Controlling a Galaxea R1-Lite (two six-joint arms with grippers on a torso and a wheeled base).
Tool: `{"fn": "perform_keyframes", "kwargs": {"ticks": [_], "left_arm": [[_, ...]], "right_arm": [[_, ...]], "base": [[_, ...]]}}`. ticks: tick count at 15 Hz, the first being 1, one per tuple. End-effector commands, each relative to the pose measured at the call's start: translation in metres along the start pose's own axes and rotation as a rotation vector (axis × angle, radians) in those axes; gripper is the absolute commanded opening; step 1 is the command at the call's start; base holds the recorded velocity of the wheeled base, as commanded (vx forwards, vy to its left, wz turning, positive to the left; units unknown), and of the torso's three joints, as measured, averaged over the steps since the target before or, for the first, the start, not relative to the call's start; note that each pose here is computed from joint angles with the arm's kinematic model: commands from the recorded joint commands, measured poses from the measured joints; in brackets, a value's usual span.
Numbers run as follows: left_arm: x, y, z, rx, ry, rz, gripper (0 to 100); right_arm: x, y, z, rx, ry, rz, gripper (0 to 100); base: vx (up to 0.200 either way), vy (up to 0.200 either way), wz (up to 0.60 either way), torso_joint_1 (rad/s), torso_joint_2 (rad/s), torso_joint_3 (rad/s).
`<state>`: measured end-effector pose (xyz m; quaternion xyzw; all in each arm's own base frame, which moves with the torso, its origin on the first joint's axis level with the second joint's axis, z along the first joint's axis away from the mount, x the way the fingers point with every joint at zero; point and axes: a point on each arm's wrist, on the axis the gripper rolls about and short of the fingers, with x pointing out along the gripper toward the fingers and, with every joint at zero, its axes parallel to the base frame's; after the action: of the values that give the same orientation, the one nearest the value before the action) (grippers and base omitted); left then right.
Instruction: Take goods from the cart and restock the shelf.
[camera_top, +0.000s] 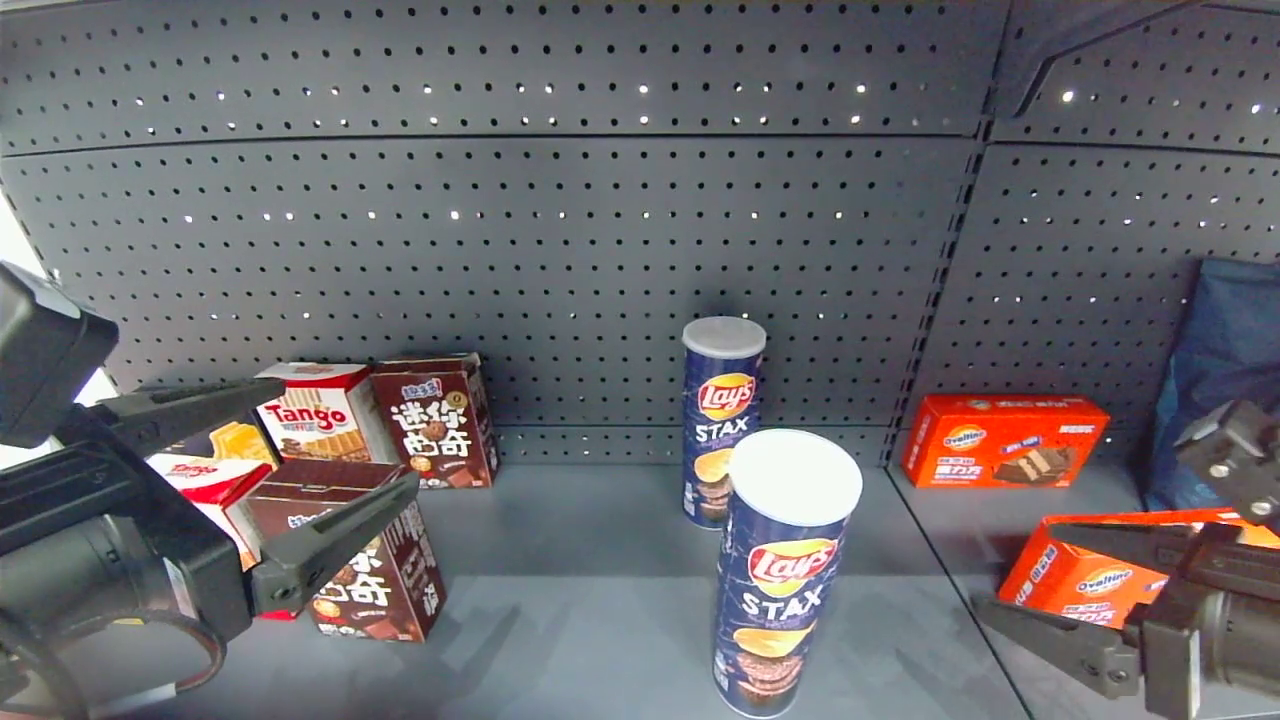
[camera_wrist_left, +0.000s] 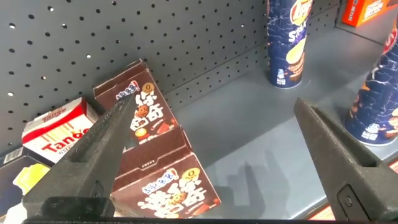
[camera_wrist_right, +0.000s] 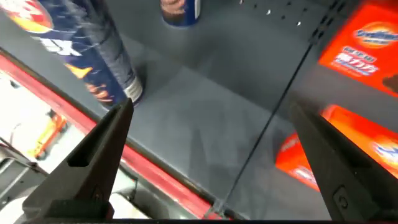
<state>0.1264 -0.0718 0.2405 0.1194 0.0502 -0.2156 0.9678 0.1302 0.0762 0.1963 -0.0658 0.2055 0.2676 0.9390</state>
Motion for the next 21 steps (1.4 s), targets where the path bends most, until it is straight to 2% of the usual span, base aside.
{"fn": "perform_keyframes", "kwargs": {"ticks": [1,7,11,21], "left_arm": [[0.002,0.0,0.0,0.0,0.005,-0.001,100],[0.002,0.0,0.0,0.001,0.004,0.003,100],[0.002,0.0,-0.001,0.0,0.007,0.002,100],[0.001,0.0,-0.003,-0.005,0.01,0.003,100]], "right_arm": [[0.021,0.001,0.001,-0.005,0.068,-0.003,100],[0.047,0.007,0.002,-0.021,0.139,0.013,100],[0.063,0.017,0.009,-0.044,0.155,0.025,100],[0.084,0.028,0.01,-0.068,0.196,0.05,100]], "base": [[0.0,0.0,0.0,0.0,0.0,0.0],[0.0,0.0,0.0,0.0,0.0,0.0],[0.0,0.0,0.0,0.0,0.0,0.0],[0.0,0.0,0.0,0.0,0.0,0.0]]}}
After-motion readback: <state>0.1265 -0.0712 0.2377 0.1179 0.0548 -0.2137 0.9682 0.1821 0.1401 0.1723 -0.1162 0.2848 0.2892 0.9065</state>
